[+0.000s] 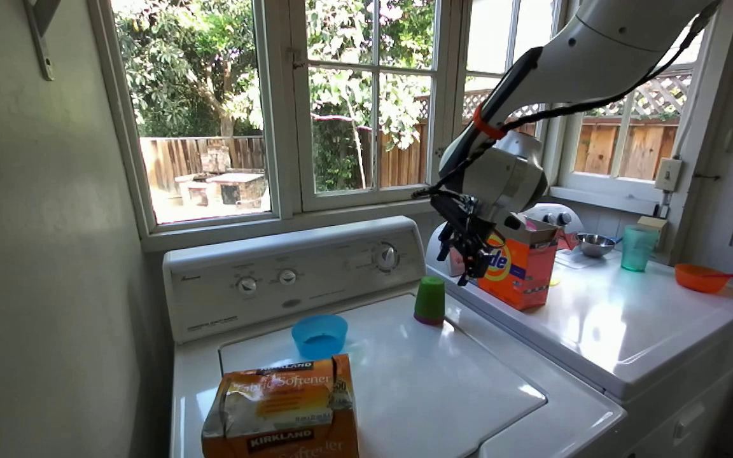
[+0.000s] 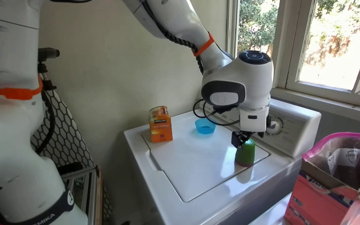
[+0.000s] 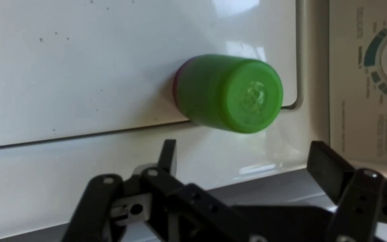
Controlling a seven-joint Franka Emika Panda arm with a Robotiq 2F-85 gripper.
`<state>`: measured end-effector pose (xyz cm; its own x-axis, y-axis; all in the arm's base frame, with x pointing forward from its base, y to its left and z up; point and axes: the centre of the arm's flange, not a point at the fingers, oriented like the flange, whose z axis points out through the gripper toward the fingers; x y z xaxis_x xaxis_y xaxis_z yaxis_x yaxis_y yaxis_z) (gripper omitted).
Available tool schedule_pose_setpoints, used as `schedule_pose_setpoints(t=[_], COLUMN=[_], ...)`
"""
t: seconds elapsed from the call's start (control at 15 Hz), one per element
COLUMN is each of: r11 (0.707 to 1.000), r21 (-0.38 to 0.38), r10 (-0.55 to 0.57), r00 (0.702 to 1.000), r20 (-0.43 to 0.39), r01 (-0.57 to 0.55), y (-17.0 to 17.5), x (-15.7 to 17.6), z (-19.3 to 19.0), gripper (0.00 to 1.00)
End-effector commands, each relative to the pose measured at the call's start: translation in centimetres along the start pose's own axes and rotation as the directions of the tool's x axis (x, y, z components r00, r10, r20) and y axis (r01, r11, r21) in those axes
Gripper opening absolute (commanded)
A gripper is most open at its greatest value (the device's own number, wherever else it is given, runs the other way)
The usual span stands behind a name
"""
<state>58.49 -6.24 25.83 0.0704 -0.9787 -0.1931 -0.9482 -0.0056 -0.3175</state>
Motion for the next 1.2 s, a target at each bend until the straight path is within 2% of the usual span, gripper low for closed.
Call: schedule_pose_setpoints(t=[0.0,0.2,0.27,0.33,0.4,0.67,0.93,1.13], r11=[0.988,0.959,0.95,0.941,0.961,0.944,0.938,0.941], r21=[-0.08,-0.23,-0.248,-0.256,-0.219,-0.261,-0.295,-0.278], r10=[0.131,0.188,0.216,0.251,0.189,0.233,0.258,0.276], r00=[0.991,0.98,0.973,0.964,0.979,0.967,0.936,0.913], r20=[0.002,0.071,0.083,0.086,0.076,0.098,0.24,0.301], r01=[-0.131,-0.168,-0.19,-0.222,-0.168,-0.201,-0.183,-0.193], y=[1.1,1.7,1.8,2.1,2.7,2.1,0.9,0.1], x=[1.1,1.9,2.1,2.0,1.7,2.2,7.3,11.0], z=[-0.1,1.6,2.0,2.1,1.6,2.4,3.9,4.5], gripper=[1.0,1.0,1.0,1.0,1.0,1.0,1.0,1.0])
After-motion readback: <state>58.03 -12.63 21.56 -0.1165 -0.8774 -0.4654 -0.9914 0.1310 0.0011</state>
